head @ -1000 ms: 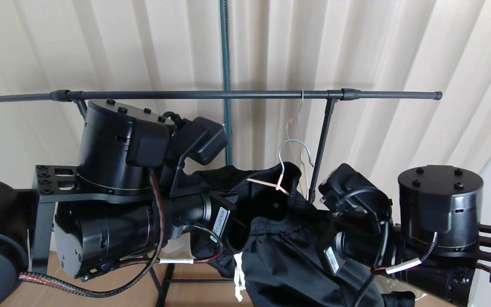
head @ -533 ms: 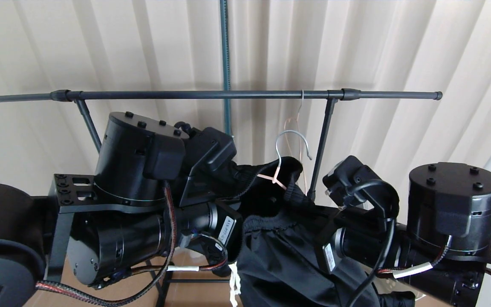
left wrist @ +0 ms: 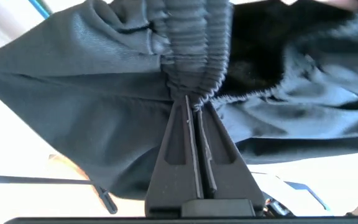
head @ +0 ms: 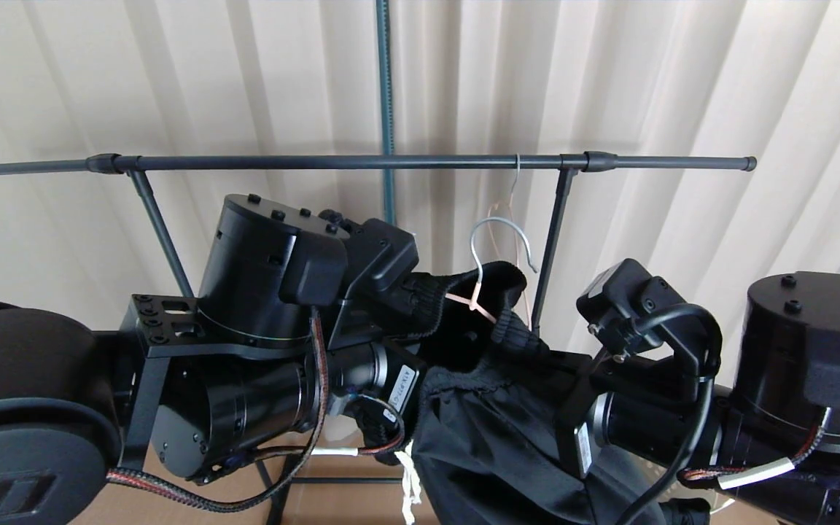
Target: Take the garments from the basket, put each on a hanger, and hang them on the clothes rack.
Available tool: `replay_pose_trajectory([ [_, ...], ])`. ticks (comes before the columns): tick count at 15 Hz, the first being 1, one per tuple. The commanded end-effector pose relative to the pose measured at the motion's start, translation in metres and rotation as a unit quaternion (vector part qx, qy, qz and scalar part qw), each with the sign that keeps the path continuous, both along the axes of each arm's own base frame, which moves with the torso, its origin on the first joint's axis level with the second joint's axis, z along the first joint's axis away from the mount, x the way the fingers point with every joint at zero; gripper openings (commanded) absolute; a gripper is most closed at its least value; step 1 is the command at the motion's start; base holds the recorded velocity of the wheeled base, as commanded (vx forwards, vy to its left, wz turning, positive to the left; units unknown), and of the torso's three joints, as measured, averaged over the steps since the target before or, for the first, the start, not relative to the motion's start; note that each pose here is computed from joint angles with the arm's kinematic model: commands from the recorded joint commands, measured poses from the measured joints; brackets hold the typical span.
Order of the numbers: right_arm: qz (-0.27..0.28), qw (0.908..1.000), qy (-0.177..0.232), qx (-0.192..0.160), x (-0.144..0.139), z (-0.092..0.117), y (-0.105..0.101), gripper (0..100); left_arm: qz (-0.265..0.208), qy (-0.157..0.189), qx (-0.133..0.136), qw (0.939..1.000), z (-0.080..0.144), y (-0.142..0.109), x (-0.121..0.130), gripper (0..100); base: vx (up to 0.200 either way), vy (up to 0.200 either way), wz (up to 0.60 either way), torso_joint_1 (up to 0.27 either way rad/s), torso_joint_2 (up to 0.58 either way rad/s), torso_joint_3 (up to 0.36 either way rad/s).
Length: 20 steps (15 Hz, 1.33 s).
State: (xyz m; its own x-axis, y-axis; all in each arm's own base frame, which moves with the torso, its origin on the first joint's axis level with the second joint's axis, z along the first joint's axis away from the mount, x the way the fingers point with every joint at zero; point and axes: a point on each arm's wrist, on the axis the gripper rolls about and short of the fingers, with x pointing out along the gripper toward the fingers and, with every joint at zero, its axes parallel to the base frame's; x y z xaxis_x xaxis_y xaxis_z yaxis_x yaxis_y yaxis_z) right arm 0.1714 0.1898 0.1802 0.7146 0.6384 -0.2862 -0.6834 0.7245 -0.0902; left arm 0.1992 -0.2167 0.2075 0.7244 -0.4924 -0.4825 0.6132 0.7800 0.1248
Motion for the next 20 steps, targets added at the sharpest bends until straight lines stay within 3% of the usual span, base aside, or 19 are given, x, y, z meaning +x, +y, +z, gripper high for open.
replay_pose_trajectory([
  [1,0.007,1.0,-0.003,0.003,-0.004,0.002,0.0,0,0.004,0.001,0.004,1.0,-0.002,-0.003,0.003,0,0.0,0.0,0.0,0.0,0.0,0.0],
  [6,0.01,0.9999,-0.005,0.005,-0.007,0.004,-0.001,0,0.005,0.003,0.006,1.0,-0.005,-0.008,0.007,0,0.0,0.0,0.0,0.0,0.0,0.0],
  [7,0.01,0.9999,-0.005,0.005,-0.007,0.004,-0.001,0,0.004,0.003,0.006,1.0,-0.005,-0.009,0.007,100,0.0,0.0,0.0,0.0,0.0,0.0],
  [17,0.019,0.9997,-0.009,0.011,-0.013,0.007,-0.001,0,-0.005,-0.002,-0.003,1.0,0.0,-0.011,0.002,100,0.0,0.0,0.0,0.0,0.0,0.0],
  [20,0.031,0.9993,-0.011,0.018,-0.014,0.01,-0.002,0,0.003,-0.016,-0.011,0.9998,0.01,0.002,-0.008,100,0.0,0.0,0.0,0.0,0.0,0.0],
])
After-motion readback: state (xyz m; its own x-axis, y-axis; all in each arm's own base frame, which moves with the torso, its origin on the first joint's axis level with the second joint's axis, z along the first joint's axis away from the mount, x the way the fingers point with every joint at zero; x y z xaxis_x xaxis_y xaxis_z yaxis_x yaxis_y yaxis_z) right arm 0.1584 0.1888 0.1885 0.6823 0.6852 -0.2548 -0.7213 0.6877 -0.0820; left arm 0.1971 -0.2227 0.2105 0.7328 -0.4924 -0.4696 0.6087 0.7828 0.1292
